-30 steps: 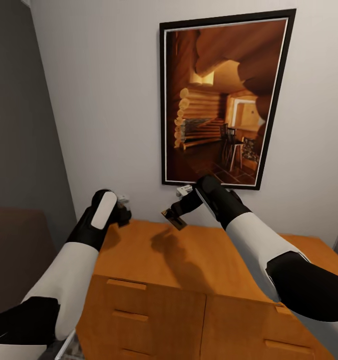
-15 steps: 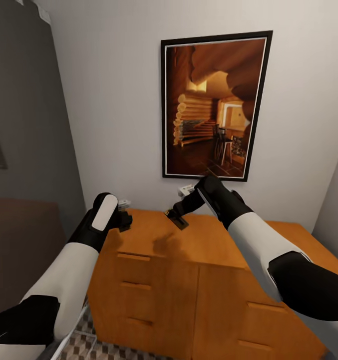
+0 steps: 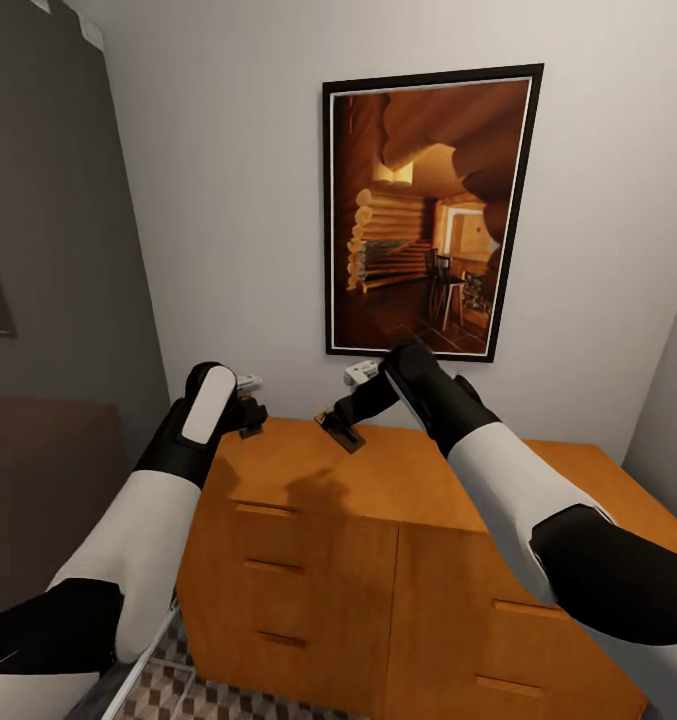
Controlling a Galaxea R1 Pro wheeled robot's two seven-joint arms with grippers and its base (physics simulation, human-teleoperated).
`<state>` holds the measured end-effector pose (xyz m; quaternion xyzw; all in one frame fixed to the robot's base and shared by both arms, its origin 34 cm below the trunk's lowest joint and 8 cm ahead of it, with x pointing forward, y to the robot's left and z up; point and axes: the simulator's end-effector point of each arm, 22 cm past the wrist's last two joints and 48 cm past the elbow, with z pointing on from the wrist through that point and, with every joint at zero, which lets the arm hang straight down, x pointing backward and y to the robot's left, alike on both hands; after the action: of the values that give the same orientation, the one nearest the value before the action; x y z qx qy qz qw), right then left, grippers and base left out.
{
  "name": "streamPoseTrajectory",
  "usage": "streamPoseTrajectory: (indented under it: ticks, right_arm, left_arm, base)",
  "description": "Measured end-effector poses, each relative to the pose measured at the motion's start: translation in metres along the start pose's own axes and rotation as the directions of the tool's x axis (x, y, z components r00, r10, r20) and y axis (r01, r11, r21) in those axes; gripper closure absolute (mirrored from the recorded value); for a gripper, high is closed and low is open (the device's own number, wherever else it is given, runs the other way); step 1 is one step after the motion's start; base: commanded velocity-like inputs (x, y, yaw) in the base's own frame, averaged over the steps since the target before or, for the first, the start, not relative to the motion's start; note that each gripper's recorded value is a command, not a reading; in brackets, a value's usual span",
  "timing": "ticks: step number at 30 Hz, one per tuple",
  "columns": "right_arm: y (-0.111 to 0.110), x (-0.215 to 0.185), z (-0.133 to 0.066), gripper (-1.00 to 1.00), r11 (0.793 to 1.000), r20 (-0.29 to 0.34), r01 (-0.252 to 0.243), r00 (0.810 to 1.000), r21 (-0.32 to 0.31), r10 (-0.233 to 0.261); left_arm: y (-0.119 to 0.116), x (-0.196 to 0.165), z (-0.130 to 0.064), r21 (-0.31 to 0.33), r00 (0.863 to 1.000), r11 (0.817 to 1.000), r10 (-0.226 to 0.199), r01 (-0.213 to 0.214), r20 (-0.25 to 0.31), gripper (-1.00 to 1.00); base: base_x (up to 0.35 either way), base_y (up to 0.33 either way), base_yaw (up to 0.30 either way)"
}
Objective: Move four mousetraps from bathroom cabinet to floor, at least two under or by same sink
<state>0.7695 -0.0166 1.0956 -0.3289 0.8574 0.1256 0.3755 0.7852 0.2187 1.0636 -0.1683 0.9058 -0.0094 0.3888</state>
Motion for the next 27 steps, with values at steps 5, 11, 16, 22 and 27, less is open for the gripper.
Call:
streamPoseTrajectory:
  ticks: [5, 11, 16, 22, 27]
  right_arm:
    - [0.005, 0.007, 0.004, 1.0, 1.0, 0.003, 0.001, 1.0, -0.011, -0.001]
    - [0.009, 0.022, 0.015, 1.0, 1.0, -0.019, -0.013, 1.0, -0.025, 0.012]
    - [0.009, 0.022, 0.015, 1.0, 1.0, -0.019, -0.014, 1.0, -0.025, 0.013]
    - [0.009, 0.023, 0.015, 1.0, 1.0, -0.02, -0.012, 1.0, -0.024, 0.011]
    - [0.009, 0.023, 0.015, 1.0, 1.0, -0.02, -0.011, 1.0, -0.025, 0.011]
  left_arm:
    - [0.0, -0.007, -0.006, 0.007, 1.0, 1.0, -0.005, 0.005, 0.023, 1.0]
    - [-0.002, -0.015, -0.014, 0.017, 0.999, 1.0, -0.009, 0.008, 0.052, 1.0]
    - [-0.004, -0.023, -0.021, 0.029, 0.997, 0.999, -0.015, 0.013, 0.076, 1.0]
    - [-0.006, -0.031, -0.03, 0.043, 0.994, 0.999, -0.023, 0.019, 0.105, 1.0]
    - [-0.007, -0.038, -0.037, 0.053, 0.991, 0.998, -0.03, 0.023, 0.127, 1.0]
  base:
    - [-0.048, 0.0, 0.0]
    - [-0.293, 0.0, 0.0]
    - [-0.342, 0.0, 0.0]
    - [-0.346, 0.0, 0.0]
    - [-0.346, 0.0, 0.0]
